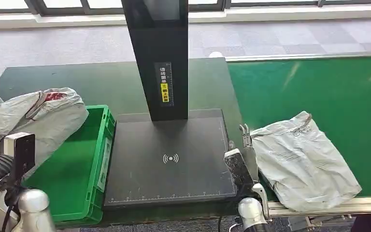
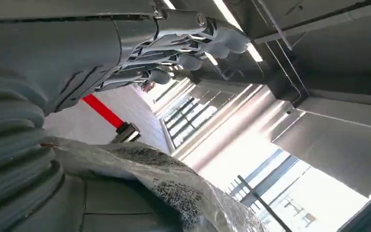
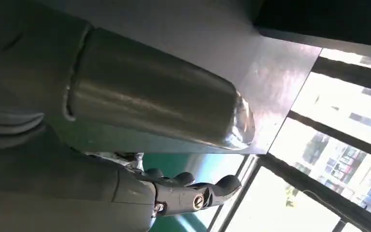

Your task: Moved the parcel from conveyor to table for the left to box.

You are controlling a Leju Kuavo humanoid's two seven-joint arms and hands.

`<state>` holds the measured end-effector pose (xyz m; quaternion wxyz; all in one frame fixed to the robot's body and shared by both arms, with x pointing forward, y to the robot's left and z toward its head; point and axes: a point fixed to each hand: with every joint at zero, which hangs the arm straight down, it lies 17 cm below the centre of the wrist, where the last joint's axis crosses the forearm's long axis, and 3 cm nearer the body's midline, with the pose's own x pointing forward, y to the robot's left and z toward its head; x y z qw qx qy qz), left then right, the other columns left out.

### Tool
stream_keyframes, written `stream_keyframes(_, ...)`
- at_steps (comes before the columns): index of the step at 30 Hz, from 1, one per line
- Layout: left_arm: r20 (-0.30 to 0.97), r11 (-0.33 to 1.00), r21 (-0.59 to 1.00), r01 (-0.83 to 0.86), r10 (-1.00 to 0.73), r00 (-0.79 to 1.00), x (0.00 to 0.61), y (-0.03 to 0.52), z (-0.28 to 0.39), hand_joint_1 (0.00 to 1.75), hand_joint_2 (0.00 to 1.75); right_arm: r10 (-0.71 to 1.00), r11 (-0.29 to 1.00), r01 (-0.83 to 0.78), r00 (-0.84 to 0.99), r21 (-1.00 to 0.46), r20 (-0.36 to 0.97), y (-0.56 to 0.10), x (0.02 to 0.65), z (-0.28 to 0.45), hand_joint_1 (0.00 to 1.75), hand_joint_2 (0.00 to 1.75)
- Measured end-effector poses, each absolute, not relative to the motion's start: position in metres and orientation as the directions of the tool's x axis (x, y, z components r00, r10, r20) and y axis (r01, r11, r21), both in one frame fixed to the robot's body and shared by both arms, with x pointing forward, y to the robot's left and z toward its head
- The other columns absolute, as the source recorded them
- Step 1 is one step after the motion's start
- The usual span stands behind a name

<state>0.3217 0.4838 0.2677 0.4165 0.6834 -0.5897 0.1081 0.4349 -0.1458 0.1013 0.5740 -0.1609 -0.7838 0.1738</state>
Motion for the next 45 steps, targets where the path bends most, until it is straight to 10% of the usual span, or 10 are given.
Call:
stream_keyframes(11, 0.809, 0.354, 0.248, -0.902, -0.588, -0.009, 0.361, 0.447, 0.224, 0.0, 1.75, 0.464, 0.883, 0.069, -0.273, -0.463, 0.843, -0.157, 0.434, 0.096, 0.0, 0.0)
stream_keyframes(45, 0.857, 0.471, 0.212, -0.856, -0.511, -0.069, 0.388, 0.415, 0.206, 0.0, 1.75, 0.467, 0.882, 0.079, -0.262, -0.464, 0.845, -0.163, 0.433, 0.093, 0.0, 0.0)
